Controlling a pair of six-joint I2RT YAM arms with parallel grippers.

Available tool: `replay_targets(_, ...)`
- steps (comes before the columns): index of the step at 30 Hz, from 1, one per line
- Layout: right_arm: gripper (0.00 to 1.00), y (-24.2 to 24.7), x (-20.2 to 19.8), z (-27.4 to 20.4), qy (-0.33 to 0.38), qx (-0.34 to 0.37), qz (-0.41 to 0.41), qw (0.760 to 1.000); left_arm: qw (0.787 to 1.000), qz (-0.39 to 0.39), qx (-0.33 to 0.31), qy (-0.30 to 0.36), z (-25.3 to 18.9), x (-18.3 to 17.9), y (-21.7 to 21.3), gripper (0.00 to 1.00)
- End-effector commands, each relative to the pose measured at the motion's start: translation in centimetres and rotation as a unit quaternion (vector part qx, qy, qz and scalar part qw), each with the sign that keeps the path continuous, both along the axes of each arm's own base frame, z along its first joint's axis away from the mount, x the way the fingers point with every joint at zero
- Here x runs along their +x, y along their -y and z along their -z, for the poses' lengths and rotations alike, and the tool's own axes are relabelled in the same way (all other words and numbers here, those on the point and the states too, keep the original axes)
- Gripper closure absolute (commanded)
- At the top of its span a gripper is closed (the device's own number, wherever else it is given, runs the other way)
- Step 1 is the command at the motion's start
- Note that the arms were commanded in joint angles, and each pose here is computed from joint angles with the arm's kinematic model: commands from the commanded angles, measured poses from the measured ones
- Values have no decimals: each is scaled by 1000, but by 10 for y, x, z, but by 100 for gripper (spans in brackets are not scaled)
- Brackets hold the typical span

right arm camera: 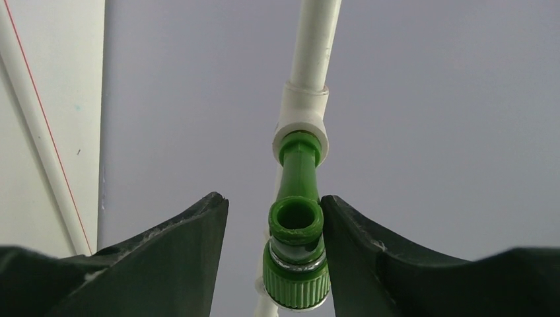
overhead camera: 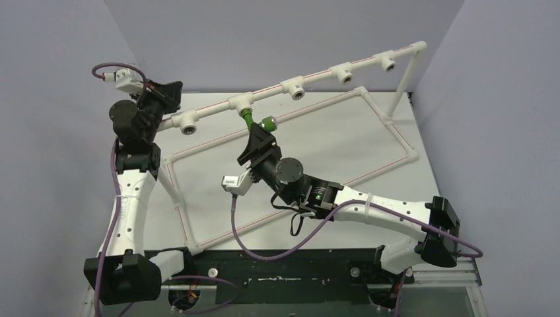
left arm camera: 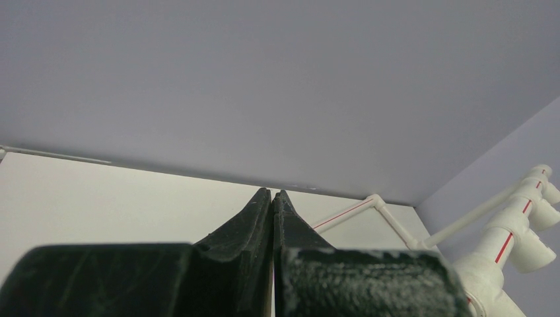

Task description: Install the water faucets

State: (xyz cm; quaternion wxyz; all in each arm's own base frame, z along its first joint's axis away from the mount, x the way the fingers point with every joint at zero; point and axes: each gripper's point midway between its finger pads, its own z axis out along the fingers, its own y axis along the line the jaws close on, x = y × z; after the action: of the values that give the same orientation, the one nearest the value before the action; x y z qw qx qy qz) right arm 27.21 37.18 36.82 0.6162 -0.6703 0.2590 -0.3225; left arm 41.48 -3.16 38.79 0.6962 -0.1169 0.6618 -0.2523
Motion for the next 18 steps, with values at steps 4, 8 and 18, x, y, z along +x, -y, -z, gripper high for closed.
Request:
replay_targets(4, 60, 8, 6, -42, 29, 74, 23, 997, 954, 0, -34, -298, 191, -14, -2, 100)
replay_targets(8, 79, 9, 5, -48, 31, 98, 26, 994, 954, 0, -34, -298, 192, -14, -3, 100)
replay_targets(18, 100, 6, -4, -62, -14, 214, -12, 977, 954, 0, -35, -298, 192, -14, -3, 100)
